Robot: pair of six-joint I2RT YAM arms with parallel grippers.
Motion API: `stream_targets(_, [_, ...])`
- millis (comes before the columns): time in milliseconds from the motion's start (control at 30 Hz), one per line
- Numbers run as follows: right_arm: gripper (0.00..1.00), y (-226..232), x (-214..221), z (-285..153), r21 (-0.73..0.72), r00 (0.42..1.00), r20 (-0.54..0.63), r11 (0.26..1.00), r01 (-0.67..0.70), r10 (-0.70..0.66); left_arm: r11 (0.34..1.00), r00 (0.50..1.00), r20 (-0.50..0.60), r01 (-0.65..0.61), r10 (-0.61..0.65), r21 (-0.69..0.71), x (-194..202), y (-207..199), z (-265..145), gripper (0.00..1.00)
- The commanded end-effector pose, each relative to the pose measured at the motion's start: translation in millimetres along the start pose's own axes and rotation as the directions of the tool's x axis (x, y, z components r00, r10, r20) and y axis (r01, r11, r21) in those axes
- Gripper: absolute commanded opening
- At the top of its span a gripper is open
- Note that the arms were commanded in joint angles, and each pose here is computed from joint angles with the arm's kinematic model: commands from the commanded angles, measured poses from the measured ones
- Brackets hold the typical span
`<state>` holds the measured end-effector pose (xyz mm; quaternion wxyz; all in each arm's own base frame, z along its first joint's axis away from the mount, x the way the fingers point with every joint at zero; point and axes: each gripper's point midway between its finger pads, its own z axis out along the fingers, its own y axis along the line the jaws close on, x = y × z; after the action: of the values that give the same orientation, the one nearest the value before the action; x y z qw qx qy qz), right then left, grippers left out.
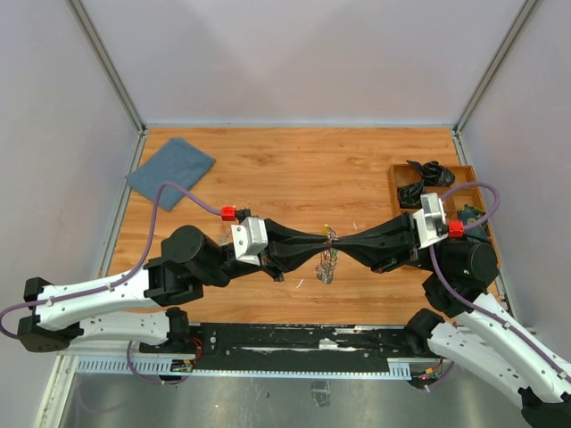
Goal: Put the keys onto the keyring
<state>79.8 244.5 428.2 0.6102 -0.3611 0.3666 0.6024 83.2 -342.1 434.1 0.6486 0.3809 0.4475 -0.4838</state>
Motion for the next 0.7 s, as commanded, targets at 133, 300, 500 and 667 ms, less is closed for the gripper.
stream_targets(133, [0.01,22.2,-32.1,4.0,-0.079,0.995,0.074,0.994,0.073,-0.067,1.0,1.0,0.029,0.007,-0.008,0.002,-5.6,-2.2,3.0,0.15])
stream_targets(300, [0.01,21.5,-30.2,4.4,-0.079,0.996,0.067,0.994,0.069,-0.064,1.0,0.999,0.033,0.006,-0.006,0.003,-7.0,-2.3,3.9,0.2])
stream_targets(500, [0.0,21.3,-28.8,4.5,-0.081,0.996,0.062,0.995,0.066,-0.061,1.0,1.0,0.03,0.005,-0.005,0.006,-6.5,-2.7,5.8,0.16])
stream_targets(667, [0.01,21.8,-28.2,4.3,-0.082,0.997,0.057,0.994,0.065,-0.061,1.0,1.0,0.028,0.004,-0.004,0.006,-6.8,-2.6,7.2,0.01])
